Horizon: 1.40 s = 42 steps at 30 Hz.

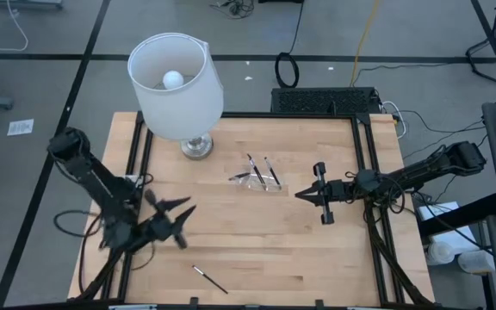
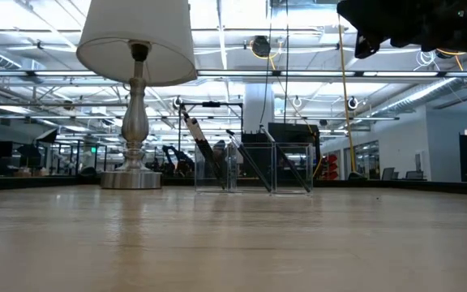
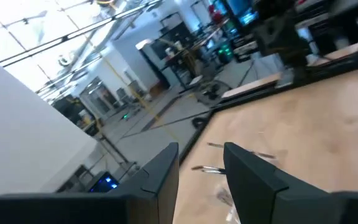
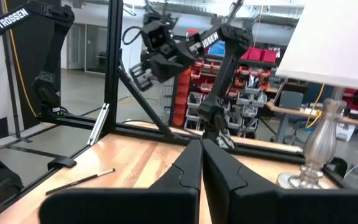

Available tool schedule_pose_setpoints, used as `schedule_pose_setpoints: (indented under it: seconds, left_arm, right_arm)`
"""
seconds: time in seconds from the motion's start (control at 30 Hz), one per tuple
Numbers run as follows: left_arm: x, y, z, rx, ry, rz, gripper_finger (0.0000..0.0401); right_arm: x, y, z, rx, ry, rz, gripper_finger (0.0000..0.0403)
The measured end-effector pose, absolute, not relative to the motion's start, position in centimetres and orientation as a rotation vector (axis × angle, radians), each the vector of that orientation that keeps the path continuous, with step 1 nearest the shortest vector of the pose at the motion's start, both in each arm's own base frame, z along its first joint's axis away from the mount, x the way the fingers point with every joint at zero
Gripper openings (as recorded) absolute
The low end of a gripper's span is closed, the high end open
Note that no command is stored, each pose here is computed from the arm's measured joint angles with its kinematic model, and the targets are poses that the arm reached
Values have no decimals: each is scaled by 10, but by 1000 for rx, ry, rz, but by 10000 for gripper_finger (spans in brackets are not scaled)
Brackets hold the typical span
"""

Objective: Sort items
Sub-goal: Put the eyeshadow brush into the transparent organizer

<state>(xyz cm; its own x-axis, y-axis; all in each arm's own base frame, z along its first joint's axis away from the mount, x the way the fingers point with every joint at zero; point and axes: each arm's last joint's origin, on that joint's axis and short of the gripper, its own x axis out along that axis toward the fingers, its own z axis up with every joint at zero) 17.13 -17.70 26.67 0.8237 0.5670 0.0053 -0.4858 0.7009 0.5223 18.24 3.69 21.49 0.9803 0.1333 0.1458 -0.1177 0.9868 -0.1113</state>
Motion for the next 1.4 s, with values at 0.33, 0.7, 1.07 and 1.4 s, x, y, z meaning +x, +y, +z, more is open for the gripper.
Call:
schedule_pose_setpoints:
  seconds: [0.33,0.7,1.07,1.4]
  left_arm:
    - [137,-202,235,529,180,44,130]
    - [172,-174,209,327,480,-544,8]
    - [158,-185,191,92,526,-501,5]
    - [161,-206,160,-7,668,-604,5]
  right_arm:
    - [190,39,206,-39,-113,132,0]
    - [205,42,196,-65,-181,126,0]
    - [206,42,191,-43,-149,129,0]
    - [206,42,194,13,-167,133,0]
